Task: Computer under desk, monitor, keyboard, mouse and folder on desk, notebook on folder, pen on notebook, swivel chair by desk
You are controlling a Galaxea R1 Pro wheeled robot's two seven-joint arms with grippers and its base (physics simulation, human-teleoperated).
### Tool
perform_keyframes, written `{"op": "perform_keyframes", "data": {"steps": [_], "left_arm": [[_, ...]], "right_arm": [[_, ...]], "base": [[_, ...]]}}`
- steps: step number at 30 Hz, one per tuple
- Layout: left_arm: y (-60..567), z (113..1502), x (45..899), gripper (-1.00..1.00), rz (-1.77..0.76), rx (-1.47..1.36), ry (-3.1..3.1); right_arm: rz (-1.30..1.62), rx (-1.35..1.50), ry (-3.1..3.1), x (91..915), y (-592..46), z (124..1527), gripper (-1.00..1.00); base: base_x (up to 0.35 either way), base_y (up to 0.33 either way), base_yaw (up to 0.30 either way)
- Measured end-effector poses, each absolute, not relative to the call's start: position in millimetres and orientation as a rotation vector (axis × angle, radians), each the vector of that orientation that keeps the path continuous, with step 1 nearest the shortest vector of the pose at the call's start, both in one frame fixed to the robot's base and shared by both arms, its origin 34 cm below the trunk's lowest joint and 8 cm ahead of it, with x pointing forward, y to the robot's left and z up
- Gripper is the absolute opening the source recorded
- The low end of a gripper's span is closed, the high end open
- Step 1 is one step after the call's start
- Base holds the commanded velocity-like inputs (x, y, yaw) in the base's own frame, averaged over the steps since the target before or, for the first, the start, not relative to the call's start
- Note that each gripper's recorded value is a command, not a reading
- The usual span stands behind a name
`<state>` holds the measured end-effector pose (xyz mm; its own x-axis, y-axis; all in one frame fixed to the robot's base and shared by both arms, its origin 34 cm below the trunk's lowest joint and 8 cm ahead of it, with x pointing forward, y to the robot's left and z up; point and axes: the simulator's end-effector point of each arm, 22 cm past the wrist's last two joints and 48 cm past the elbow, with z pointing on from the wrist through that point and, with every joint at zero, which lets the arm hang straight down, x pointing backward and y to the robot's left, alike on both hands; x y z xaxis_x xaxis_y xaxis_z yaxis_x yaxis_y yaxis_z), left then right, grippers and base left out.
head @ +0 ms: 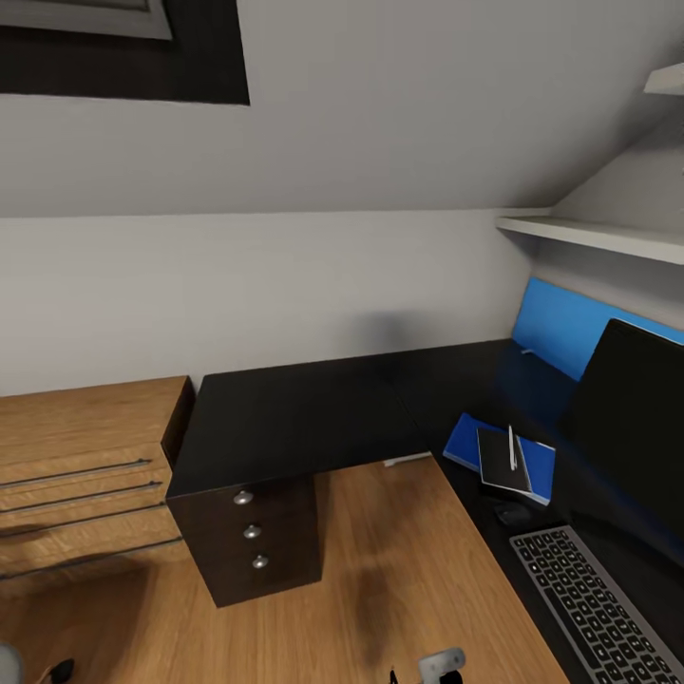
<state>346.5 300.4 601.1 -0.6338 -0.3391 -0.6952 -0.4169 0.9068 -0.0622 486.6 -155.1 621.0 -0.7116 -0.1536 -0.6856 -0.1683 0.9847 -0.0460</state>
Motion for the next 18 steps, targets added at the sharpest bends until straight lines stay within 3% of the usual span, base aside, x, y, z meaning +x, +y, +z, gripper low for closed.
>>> {"op": "perform_keyframes", "data": {"steps": [10,18], "left_arm": [[306.1,599.1,336.3,1.00,0.155,-0.528,2.331],[306.6,601.1,339.0,1.00,0.154,-0.526,2.322]], "right_arm": [[0.023,-0.184,2.333,495.8,-158.5,630.6,1.00],[0.020,-0.182,2.321,499.4,-159.3,634.8,1.00]], "base": [[0.000,0.000,-0.004],[0.000,0.000,-0.155]]}}
